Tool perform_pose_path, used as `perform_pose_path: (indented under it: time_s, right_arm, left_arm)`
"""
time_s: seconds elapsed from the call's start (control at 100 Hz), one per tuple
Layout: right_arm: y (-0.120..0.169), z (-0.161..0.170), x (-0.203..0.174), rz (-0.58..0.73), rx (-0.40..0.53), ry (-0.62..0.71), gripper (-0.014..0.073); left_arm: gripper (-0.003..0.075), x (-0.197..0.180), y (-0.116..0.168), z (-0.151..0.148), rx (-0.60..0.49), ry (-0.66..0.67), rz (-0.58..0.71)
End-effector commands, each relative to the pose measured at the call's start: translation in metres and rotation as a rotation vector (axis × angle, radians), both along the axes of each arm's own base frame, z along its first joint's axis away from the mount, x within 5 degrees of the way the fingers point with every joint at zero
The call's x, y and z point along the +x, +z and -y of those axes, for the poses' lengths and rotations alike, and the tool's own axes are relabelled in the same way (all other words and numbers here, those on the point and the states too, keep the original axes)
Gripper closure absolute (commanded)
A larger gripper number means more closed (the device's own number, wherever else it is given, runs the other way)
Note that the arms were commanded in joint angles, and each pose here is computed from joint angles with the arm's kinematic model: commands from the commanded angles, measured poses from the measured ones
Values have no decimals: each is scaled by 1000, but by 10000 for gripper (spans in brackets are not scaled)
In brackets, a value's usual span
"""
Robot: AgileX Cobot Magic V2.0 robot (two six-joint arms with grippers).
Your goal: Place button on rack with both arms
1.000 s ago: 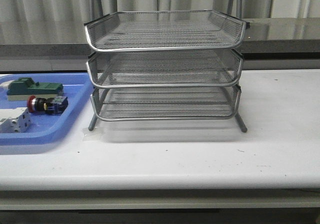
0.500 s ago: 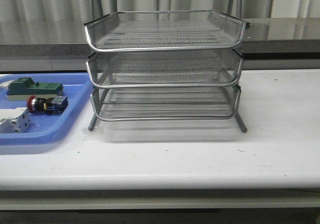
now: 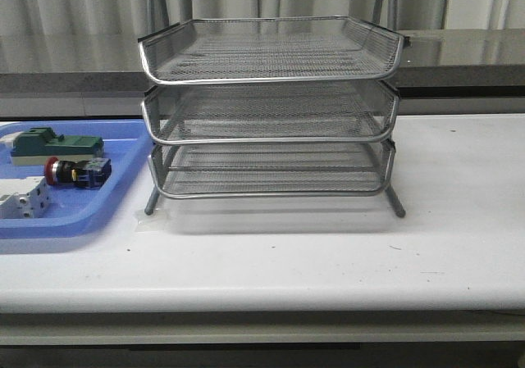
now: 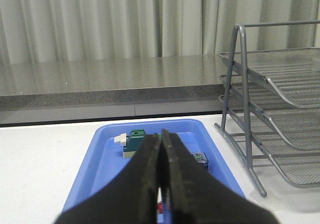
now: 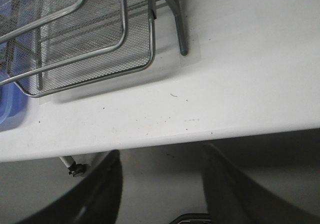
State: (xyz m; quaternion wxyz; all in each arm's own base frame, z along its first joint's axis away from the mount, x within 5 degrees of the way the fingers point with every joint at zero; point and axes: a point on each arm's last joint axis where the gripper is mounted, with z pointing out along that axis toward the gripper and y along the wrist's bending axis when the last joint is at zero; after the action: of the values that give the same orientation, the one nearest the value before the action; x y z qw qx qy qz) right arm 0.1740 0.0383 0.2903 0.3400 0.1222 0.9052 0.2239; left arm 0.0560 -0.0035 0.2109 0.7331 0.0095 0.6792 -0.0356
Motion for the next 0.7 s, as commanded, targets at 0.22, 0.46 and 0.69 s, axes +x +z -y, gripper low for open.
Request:
perform_pose_path:
  time_s: [0.22, 0.46, 0.69]
  right_arm:
    - [-1, -5, 39, 99, 107, -59, 141]
    - [-24, -18, 70, 82, 230, -3, 151]
    - [-46, -25, 96, 91, 332, 12, 151]
  left_arm:
    - [741, -2, -1, 0, -24, -3, 82]
    - [741, -2, -1, 0, -24, -3, 82]
    - [741, -2, -1, 0, -24, -3, 82]
